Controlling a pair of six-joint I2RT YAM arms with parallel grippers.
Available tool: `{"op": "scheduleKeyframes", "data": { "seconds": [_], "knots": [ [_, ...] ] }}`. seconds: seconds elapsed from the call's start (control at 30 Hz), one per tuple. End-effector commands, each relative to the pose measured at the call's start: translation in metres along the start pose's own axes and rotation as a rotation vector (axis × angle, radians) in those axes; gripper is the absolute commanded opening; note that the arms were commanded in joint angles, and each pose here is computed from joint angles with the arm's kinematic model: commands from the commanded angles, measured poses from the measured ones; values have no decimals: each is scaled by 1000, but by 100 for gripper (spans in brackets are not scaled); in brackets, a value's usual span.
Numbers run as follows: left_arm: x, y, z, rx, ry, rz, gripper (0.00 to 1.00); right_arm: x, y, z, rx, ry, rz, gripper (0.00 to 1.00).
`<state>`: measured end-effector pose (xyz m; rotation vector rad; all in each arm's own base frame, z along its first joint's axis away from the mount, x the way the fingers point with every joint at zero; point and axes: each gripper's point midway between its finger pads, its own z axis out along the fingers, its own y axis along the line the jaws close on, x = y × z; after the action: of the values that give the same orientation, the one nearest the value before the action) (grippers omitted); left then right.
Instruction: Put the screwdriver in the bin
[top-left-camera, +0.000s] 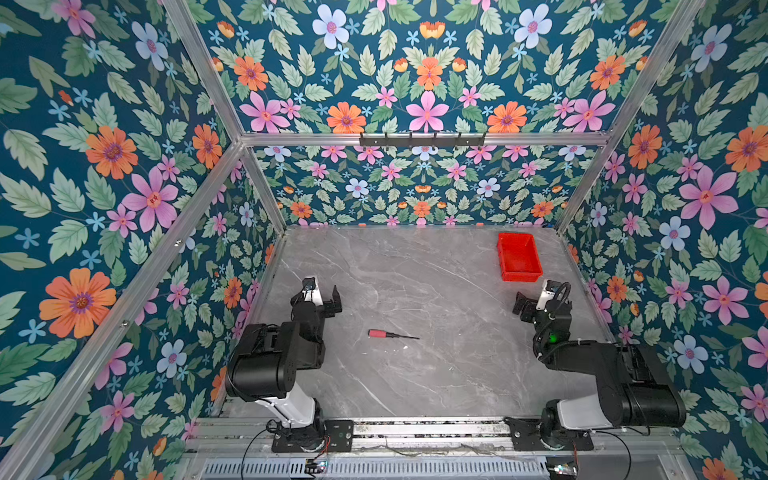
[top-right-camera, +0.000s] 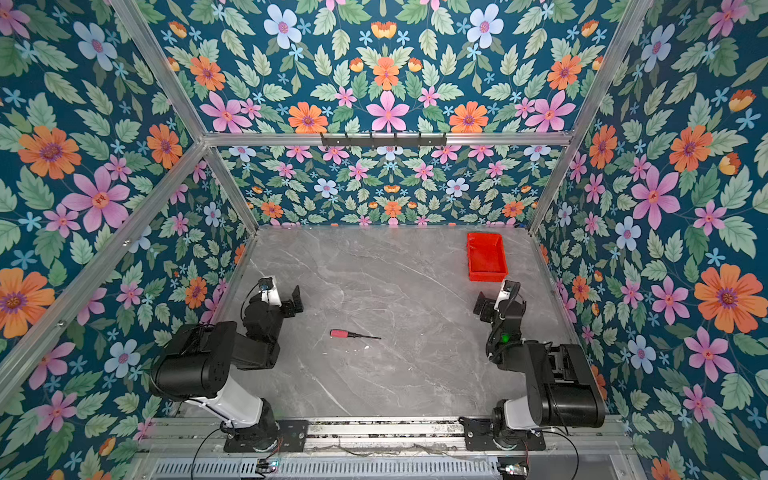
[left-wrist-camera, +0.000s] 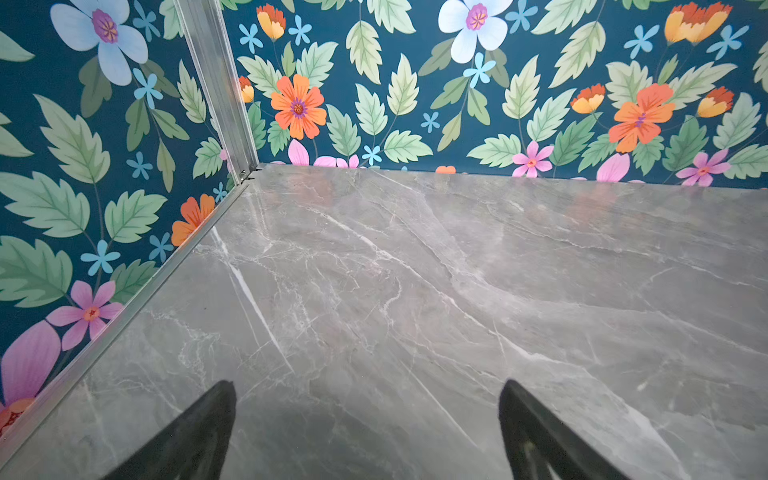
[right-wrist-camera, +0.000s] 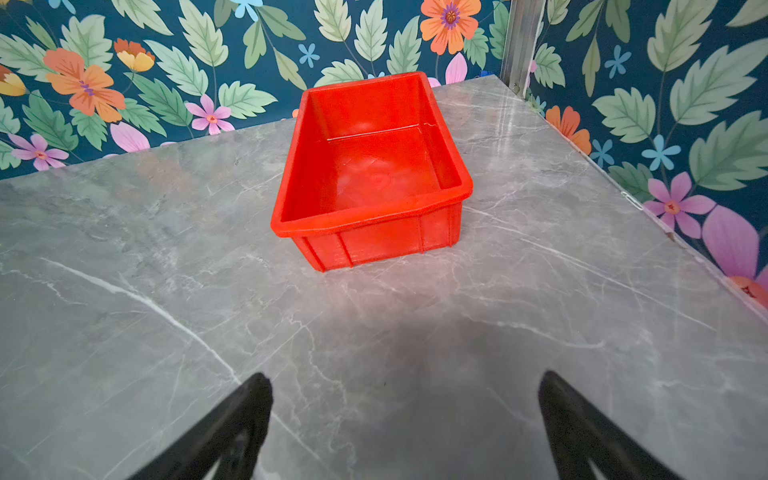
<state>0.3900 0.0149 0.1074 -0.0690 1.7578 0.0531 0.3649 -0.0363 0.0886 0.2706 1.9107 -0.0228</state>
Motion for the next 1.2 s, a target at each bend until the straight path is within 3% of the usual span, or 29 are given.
{"op": "scheduleKeyframes", "data": {
  "seconds": [0.0,0.97,1.17],
  "knots": [
    [-5,0,0,0,-19,12,100,-10,1,0,0,-37,-3,99],
    [-6,0,-1,1,-23,11,100,-10,1,0,-3,-37,-3,99],
    [-20,1,-8,-3,-47,7,100,-19,13,-1,-57,-4,-31,99]
  ]
}}
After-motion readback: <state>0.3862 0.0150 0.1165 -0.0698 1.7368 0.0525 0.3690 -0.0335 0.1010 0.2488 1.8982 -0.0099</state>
